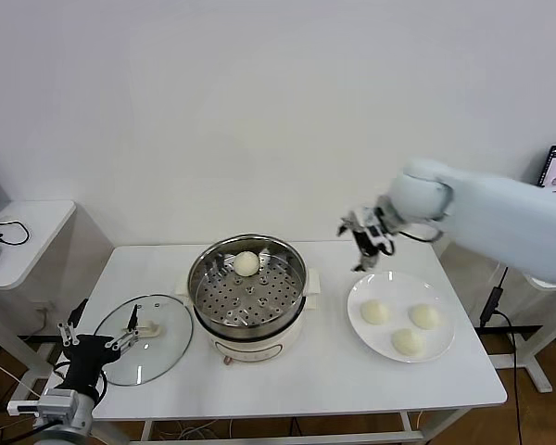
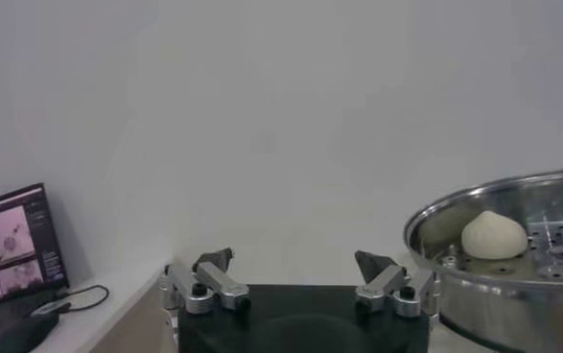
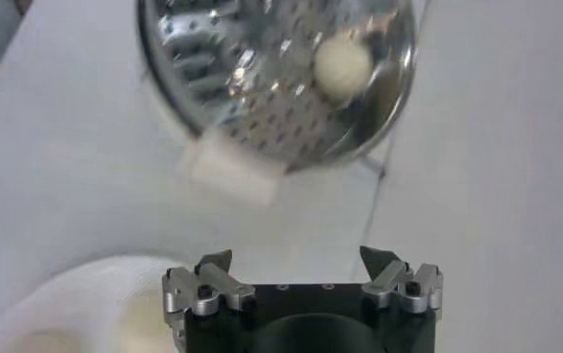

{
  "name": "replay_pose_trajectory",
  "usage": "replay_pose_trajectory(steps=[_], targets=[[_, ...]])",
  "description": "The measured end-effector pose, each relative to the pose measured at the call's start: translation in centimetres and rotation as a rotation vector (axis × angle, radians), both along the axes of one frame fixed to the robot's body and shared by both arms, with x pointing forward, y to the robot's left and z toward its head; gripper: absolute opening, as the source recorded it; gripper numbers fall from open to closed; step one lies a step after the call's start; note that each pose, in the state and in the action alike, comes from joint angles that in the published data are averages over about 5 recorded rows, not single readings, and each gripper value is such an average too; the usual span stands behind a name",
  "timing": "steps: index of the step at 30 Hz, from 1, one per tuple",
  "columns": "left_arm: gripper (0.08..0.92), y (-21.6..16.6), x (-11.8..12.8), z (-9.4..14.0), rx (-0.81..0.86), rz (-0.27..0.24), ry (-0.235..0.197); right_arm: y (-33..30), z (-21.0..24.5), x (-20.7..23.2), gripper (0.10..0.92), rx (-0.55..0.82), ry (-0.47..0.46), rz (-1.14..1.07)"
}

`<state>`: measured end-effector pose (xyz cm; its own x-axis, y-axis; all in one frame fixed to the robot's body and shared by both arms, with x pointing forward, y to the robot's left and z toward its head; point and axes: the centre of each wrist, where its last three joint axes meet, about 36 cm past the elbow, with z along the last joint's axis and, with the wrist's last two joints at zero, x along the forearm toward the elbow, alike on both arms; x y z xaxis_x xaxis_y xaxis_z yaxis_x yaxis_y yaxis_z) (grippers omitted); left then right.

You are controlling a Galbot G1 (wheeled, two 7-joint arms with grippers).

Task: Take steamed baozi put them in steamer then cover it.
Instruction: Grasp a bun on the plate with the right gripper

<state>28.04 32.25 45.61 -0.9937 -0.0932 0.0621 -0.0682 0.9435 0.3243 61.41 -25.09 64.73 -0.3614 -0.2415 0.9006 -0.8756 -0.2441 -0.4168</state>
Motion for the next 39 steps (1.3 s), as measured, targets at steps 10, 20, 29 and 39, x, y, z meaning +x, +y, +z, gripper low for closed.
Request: replay_pose_trajectory(steps=[10, 20, 29, 39], targets=[[0.823, 0.6, 0.2, 0.1, 0.018, 0.004, 0.010, -5.8, -6.0, -2.2, 0.823, -0.010, 0.060, -0.136], [0.823, 0.9, -0.2, 0.0, 0.023, 0.014, 0.020, -6.9, -11.7, -1.5, 0.823, -0.048, 0.110, -0.171], [0.823, 1.0, -0.2, -0.1, 0.023, 0.022, 0.023, -5.9, -15.2, 0.3, 0.823, -0.072, 0.136, -0.165], [0.823, 1.2, -0.1, -0.5, 0.021, 0.026, 0.031, -4.8, -18.3, 1.9, 0.823, -0.094, 0.153, -0.170]])
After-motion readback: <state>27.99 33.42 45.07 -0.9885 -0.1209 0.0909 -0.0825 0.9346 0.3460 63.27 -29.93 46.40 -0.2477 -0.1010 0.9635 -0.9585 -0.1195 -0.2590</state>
